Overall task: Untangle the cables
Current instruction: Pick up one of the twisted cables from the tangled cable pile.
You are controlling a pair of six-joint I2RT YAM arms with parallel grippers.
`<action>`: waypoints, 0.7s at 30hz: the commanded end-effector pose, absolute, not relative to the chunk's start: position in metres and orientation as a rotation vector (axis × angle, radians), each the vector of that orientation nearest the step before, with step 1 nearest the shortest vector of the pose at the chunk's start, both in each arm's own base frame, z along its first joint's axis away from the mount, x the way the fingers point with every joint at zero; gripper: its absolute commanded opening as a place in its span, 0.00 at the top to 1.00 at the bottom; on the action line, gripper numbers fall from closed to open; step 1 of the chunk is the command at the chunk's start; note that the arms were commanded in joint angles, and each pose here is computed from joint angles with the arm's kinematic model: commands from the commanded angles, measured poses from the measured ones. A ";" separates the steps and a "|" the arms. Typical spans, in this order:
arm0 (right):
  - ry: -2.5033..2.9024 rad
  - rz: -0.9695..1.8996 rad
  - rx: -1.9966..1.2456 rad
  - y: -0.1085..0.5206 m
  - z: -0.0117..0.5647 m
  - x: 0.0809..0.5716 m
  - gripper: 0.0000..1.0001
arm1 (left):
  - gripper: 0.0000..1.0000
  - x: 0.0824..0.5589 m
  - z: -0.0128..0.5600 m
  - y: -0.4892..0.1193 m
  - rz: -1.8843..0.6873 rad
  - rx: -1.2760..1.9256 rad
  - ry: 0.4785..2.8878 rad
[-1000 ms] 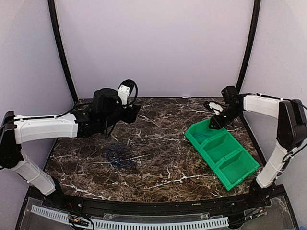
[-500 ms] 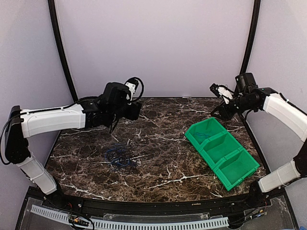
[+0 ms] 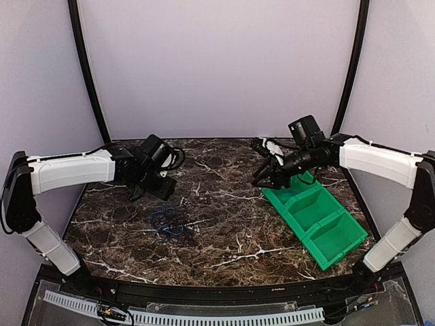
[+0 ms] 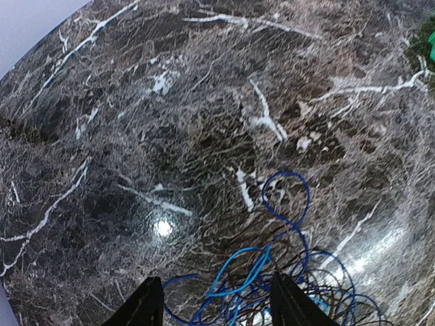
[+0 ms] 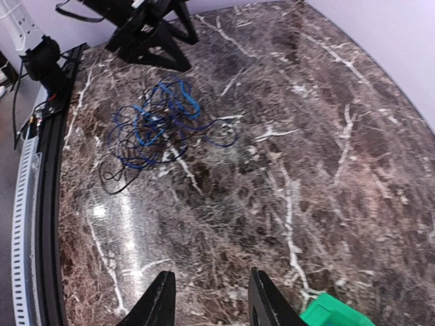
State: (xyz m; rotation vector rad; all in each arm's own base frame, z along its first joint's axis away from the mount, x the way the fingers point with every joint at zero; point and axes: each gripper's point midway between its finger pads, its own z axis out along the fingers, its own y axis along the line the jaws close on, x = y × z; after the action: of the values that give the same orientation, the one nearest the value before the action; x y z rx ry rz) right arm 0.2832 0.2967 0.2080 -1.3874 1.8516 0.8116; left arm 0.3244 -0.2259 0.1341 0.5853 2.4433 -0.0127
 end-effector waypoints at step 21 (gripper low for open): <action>1.846 1.009 -1.539 0.311 0.152 0.243 0.63 | 0.69 0.319 0.065 -0.220 0.250 1.005 2.622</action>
State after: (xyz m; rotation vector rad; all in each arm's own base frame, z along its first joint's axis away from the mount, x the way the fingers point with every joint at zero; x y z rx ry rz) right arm 0.2410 0.3042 0.1472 -1.5161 1.8870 1.0135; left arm 0.3120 -0.2125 0.0594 0.9784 2.6591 0.2563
